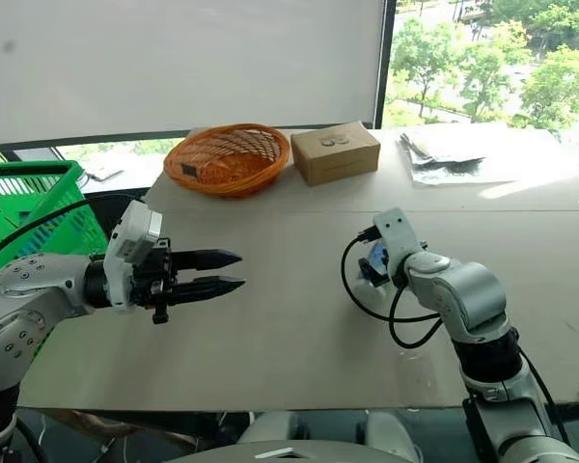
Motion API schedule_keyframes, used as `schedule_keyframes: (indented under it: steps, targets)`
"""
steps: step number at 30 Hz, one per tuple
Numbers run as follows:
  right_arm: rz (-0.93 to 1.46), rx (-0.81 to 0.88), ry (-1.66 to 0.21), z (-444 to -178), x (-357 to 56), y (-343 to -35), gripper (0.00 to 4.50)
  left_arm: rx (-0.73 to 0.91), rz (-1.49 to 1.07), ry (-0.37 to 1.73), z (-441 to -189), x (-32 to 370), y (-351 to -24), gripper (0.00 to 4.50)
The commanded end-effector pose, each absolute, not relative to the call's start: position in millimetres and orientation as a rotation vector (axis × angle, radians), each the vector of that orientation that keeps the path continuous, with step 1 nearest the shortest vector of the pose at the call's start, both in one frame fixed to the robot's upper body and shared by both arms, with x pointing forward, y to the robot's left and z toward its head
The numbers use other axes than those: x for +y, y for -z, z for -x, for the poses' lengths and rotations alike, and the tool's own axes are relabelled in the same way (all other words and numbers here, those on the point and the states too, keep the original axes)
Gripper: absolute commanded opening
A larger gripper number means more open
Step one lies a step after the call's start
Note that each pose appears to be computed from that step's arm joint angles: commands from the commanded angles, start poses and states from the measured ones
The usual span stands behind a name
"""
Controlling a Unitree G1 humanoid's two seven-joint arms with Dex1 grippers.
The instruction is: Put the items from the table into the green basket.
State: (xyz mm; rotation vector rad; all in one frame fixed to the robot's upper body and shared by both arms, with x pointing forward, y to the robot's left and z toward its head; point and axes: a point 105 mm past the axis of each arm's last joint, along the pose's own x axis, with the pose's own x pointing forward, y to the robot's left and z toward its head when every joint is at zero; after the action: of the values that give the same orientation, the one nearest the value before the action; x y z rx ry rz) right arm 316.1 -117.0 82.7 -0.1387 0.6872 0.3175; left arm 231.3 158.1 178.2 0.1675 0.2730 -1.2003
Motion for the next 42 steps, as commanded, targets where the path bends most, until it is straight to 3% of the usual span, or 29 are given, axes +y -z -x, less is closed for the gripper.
schedule_keyframes:
  steps: [1,5,11,18,21,23,28,34,39,42]
  targets:
    - [-0.079,0.858,-0.218,-304.8,-123.1,-53.9,4.5,0.231,-0.228,1.206,-232.2,151.7,-184.0,2.1]
    - [-0.2,0.913,-0.115,-297.9,-129.1,-39.7,4.5,0.223,-0.231,1.213,-233.6,147.9,-185.1,2.1]
    - [-0.231,0.943,-0.167,-294.6,-118.5,-33.8,4.5,0.234,-0.244,1.22,-235.8,147.7,-183.8,2.1]
    - [-0.249,0.947,-0.206,-293.9,-107.0,-34.0,2.5,0.222,-0.242,1.22,-234.4,147.9,-187.1,2.21]
    - [-0.258,0.931,-0.219,-294.6,-106.1,-37.4,2.02,0.213,-0.211,1.229,-230.9,147.6,-189.7,2.21]
    - [-0.269,0.826,-0.271,-306.4,-102.1,-56.8,1.94,0.185,-0.157,1.227,-230.8,145.4,-194.6,2.21]
    - [-0.162,0.378,-0.537,-327.6,-88.4,-128.5,1.94,0.079,0.11,1.094,-252.5,139.4,-205.2,2.21]
    - [0.05,-0.139,-0.887,-301.8,-54.4,-198.2,1.94,-0.068,0.573,0.942,-283.4,127.1,-220.7,2.21]
    - [0.066,-0.252,-1.053,-277.7,-33.1,-207.7,1.94,0.002,0.612,1.095,-263.5,98.9,-212.8,2.21]
    - [0.07,-0.265,-1.094,-270.1,-27.2,-208.3,1.94,0.011,0.591,1.082,-269.2,94.9,-209.0,2.21]
